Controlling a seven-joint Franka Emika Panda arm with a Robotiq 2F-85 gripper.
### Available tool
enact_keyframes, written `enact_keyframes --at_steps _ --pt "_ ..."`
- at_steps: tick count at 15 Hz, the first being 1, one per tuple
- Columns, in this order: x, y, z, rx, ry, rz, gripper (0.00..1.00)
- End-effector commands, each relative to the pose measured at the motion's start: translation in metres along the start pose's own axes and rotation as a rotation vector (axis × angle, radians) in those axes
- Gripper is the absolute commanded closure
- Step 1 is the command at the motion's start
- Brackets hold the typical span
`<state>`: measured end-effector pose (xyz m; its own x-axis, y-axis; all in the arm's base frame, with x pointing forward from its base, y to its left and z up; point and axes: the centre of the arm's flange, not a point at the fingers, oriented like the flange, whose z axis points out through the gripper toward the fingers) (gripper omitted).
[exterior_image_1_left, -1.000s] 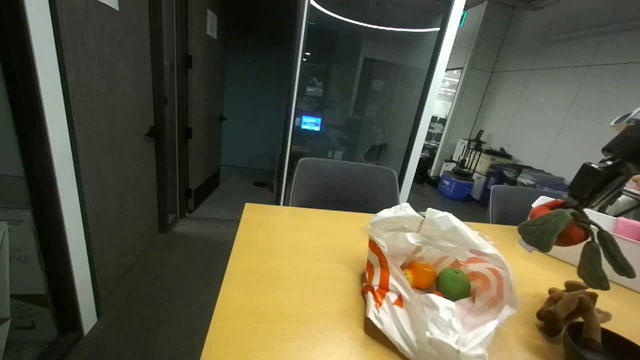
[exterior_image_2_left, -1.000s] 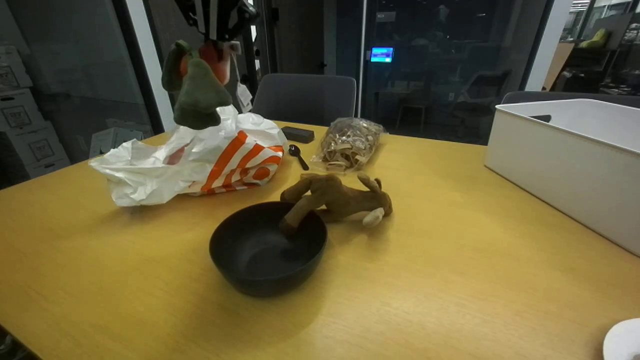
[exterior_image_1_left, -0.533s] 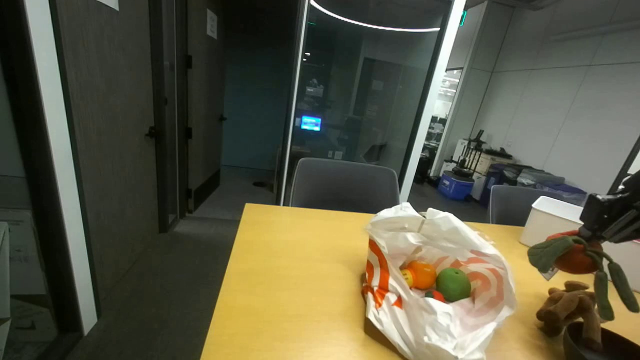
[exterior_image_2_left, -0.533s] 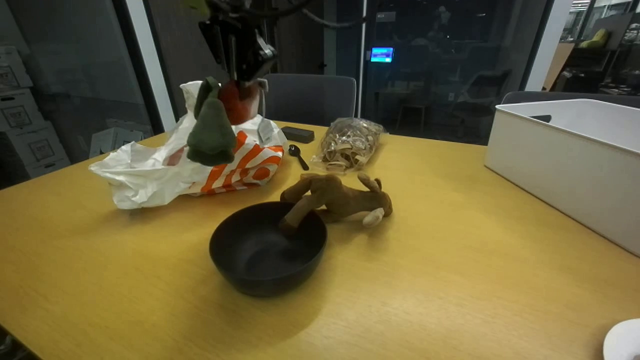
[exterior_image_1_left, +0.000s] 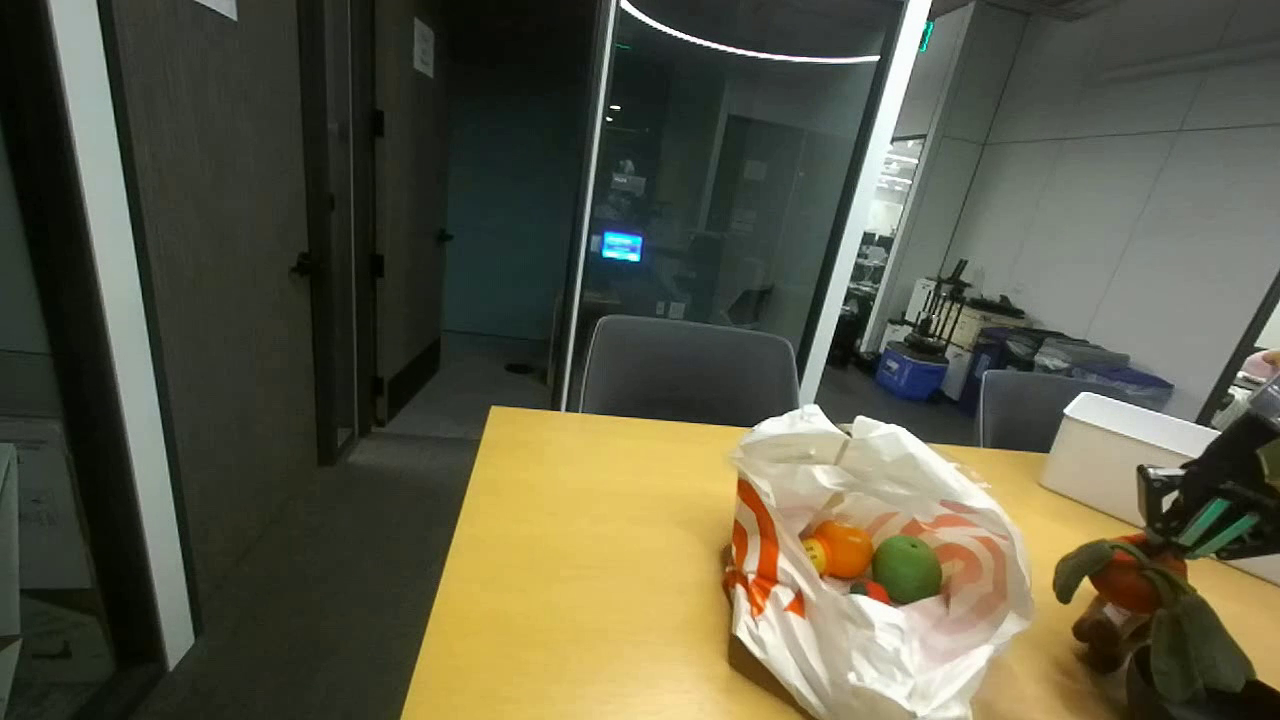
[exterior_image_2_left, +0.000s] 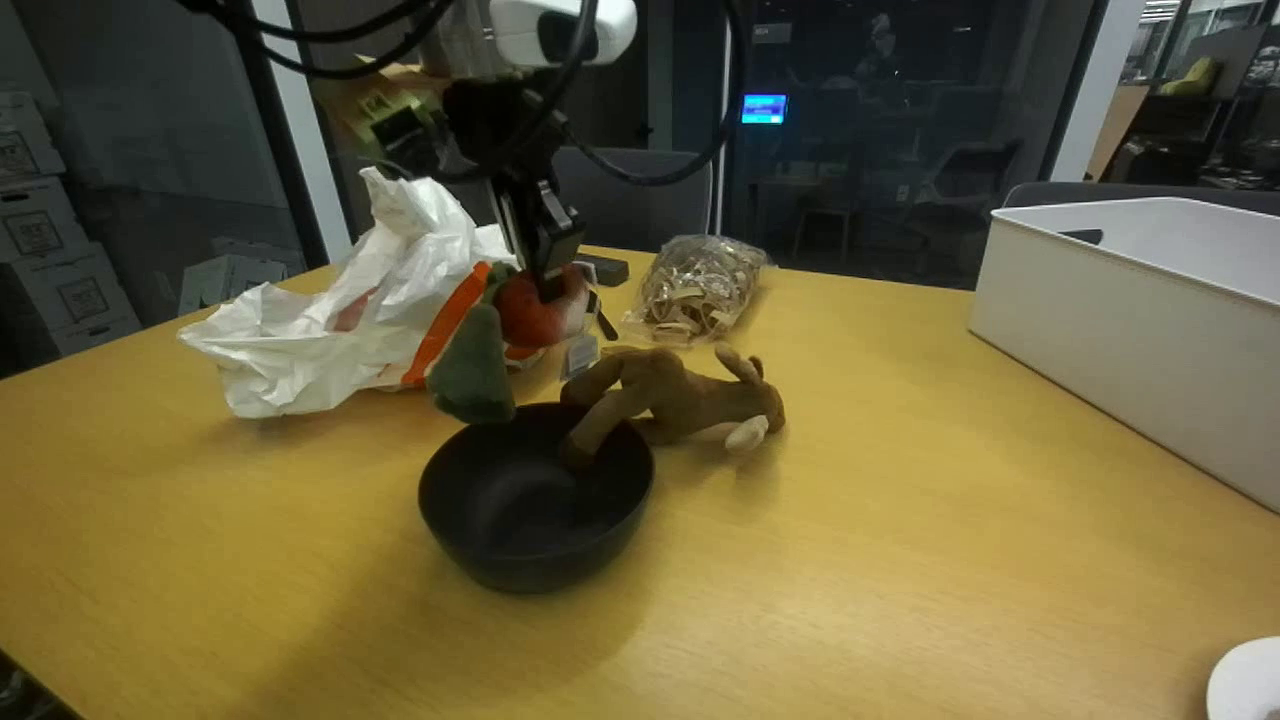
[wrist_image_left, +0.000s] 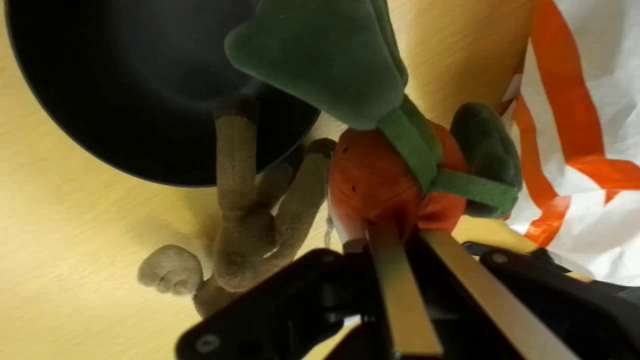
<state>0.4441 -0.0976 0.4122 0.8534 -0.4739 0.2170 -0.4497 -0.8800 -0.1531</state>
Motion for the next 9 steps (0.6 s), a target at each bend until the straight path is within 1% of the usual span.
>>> enact_keyframes --at_steps 1,2,4,5,8,9 --pt "0.000 -0.008 0.013 -0.139 0.060 0.127 0.95" --pt "0.004 -0.012 0.023 -0.178 0.073 0.160 0.95" --pt "0.007 -0.013 0.026 -0.241 0.101 0.237 0.95" --pt "0.005 -0.011 0.023 -0.253 0.116 0.290 0.95" --pt "0.005 -0.005 0.010 -0.207 0.162 0.442 0.95" --pt "-0.004 -0.001 0.006 -0.203 0.183 0.486 0.95"
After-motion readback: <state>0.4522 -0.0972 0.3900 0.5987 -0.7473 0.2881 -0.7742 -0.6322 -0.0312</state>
